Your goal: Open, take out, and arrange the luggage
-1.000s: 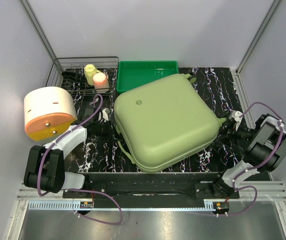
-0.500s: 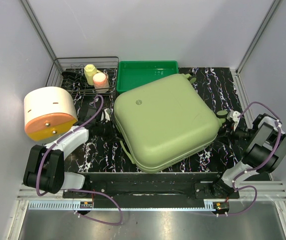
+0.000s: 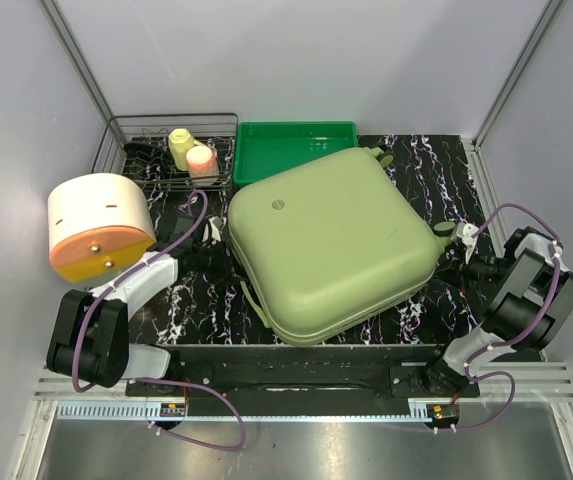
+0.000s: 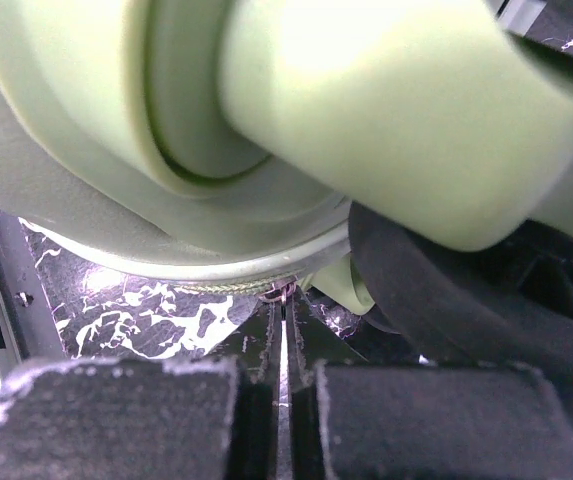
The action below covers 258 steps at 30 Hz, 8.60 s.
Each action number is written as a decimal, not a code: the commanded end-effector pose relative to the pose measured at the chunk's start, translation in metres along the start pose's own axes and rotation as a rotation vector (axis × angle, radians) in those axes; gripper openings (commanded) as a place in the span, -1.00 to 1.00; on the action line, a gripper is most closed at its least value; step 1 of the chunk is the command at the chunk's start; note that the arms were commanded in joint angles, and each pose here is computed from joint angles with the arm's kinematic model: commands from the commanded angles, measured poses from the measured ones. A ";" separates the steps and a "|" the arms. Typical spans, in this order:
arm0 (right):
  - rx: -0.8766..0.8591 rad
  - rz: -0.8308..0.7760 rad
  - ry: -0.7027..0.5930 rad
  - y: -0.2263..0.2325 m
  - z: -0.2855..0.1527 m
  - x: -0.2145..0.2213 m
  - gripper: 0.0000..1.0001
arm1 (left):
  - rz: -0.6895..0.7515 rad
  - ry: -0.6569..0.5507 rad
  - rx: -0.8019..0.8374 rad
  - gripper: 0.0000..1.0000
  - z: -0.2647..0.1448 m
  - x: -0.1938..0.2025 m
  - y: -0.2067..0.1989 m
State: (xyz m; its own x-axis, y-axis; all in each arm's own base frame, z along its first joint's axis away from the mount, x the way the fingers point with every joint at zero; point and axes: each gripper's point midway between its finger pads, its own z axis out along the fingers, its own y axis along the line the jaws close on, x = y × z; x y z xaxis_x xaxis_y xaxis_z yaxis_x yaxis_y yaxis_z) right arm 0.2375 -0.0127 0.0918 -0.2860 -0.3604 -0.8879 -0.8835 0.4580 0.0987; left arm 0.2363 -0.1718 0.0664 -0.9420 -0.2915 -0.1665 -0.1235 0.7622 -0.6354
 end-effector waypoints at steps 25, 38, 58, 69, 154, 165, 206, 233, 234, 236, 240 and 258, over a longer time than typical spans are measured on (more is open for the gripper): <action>0.155 -0.397 -0.441 -0.113 0.011 -0.096 -1.00 | 0.101 0.021 -0.080 -1.00 0.006 -0.017 0.032; 0.046 -0.416 -0.537 -0.143 0.071 -0.127 -1.00 | 0.137 0.057 -0.096 -1.00 0.018 -0.034 0.032; 0.011 -0.242 -0.537 -0.159 0.056 -0.139 -0.97 | 0.269 0.012 -0.051 -1.00 0.006 -0.028 0.007; 0.031 -0.165 -0.300 -0.166 -0.006 -0.133 0.99 | 0.433 0.008 -0.005 -0.39 -0.008 -0.012 -0.019; -0.361 -0.153 -0.241 0.114 0.067 -0.069 0.60 | 0.887 -0.204 0.183 0.75 -0.131 -0.128 -0.123; -0.389 -0.105 -0.275 0.115 0.077 -0.070 0.35 | 0.885 -0.192 0.170 0.74 -0.124 -0.132 -0.119; -0.199 -0.002 -0.372 0.012 0.068 -0.095 -1.00 | 1.380 -0.191 0.255 0.92 -0.110 -0.150 -0.272; -0.174 0.014 -0.349 -0.027 0.068 -0.086 -1.00 | 1.114 0.052 0.356 0.72 0.022 -0.113 -0.254; -0.177 0.028 -0.352 -0.030 0.068 -0.088 -1.00 | 1.108 0.066 0.355 0.68 0.023 -0.111 -0.250; -0.186 0.035 -0.359 -0.033 0.069 -0.089 -1.00 | 1.107 0.107 0.358 0.64 0.025 -0.108 -0.238; -0.196 0.111 -0.356 -0.046 0.069 -0.093 -1.00 | 1.116 0.164 0.354 0.57 0.026 -0.102 -0.222; -0.342 0.509 -0.264 -0.104 0.110 -0.103 -1.00 | 1.119 0.253 0.340 0.50 0.036 -0.093 -0.196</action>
State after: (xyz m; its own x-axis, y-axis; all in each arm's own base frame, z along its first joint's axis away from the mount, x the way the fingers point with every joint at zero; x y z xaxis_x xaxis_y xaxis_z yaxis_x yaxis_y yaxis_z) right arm 0.3912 0.0669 0.1071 -0.5602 -0.0236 -0.8280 -0.8087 0.2320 0.5405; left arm 0.4025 -0.3386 0.2424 -0.3287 0.4458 -0.8326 0.9361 0.2705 -0.2247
